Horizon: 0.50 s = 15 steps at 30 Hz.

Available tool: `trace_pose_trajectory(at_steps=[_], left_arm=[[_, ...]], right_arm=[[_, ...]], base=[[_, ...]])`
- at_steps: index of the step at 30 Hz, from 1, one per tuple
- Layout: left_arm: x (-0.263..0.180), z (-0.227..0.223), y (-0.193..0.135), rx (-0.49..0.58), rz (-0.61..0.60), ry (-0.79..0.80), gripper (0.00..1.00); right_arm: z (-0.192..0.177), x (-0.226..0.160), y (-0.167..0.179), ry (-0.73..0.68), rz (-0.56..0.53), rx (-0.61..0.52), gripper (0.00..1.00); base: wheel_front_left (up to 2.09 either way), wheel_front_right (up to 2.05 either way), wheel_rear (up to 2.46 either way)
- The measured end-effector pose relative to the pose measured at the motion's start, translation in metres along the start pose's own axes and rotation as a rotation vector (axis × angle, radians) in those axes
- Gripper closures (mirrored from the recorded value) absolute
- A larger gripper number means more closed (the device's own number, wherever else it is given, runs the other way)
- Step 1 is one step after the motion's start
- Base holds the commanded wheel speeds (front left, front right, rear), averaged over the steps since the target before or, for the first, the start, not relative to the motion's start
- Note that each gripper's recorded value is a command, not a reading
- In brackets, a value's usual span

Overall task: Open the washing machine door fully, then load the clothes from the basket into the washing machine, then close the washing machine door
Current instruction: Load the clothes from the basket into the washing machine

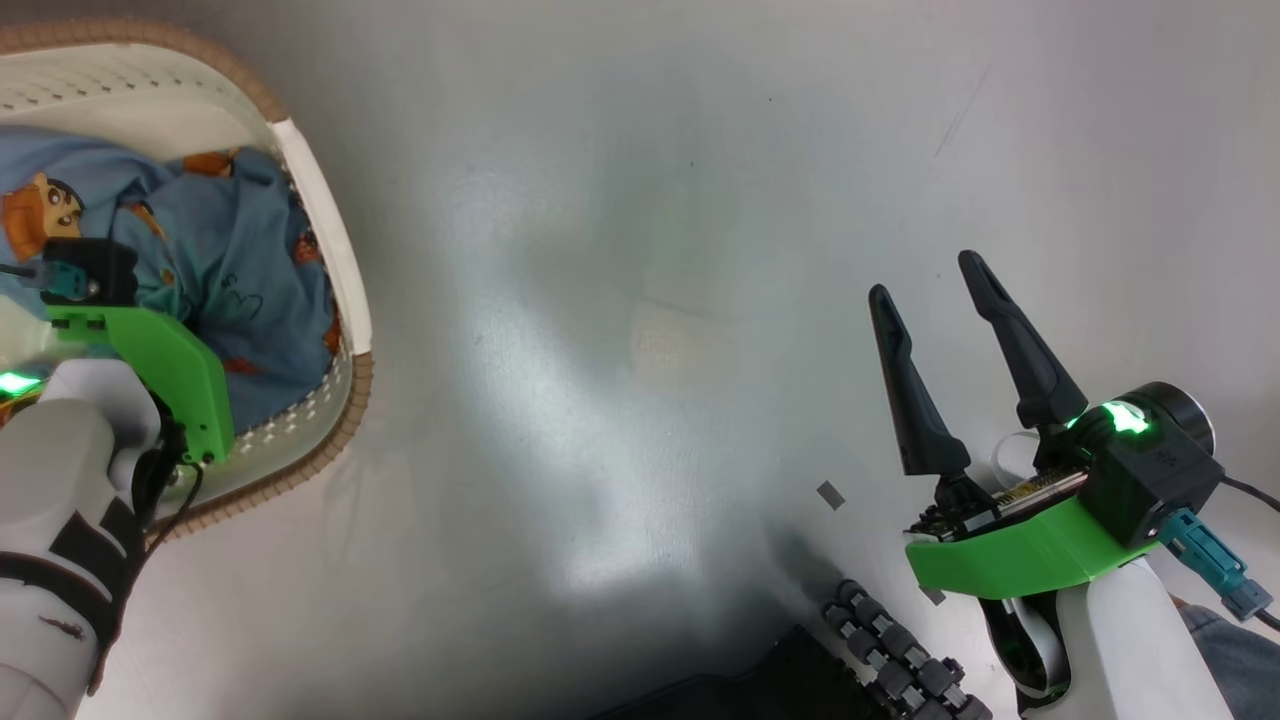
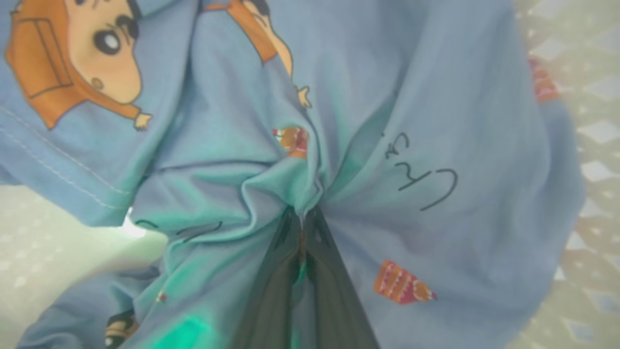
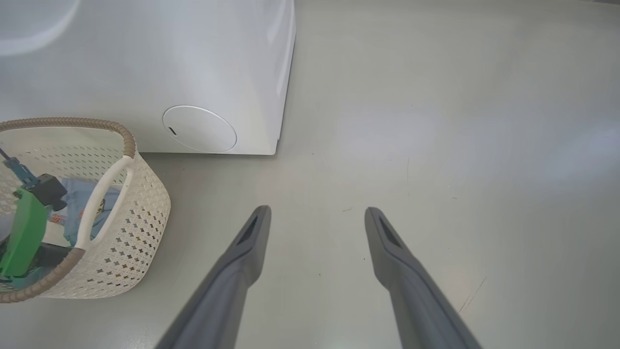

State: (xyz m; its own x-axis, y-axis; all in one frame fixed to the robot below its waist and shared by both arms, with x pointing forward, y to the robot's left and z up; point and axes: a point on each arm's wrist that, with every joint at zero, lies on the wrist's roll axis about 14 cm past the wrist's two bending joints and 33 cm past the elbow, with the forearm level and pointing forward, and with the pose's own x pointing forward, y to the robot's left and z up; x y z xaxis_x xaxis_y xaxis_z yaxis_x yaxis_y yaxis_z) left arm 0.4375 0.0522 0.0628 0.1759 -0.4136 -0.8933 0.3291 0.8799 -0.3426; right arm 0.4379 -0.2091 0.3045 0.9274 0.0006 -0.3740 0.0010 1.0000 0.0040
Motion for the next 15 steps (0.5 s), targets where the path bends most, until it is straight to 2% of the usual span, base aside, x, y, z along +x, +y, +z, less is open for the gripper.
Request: trace_pose_trajectory(at_steps=[6,15], left_arm=[[-0.001,0.003,0.001,-0.001,0.003,-0.028,1.00],[-0.009,0.028,0.016,-0.128,0.032,-0.184,1.00]], right_arm=[[-0.002,0.001,0.002,0.003,0.006,-0.004,0.00],[-0.003,0.011,0.011,-0.005,0.038,0.006,0.00]], base=[[0.00,0.00,0.00],[0.00,0.00,0.00]])
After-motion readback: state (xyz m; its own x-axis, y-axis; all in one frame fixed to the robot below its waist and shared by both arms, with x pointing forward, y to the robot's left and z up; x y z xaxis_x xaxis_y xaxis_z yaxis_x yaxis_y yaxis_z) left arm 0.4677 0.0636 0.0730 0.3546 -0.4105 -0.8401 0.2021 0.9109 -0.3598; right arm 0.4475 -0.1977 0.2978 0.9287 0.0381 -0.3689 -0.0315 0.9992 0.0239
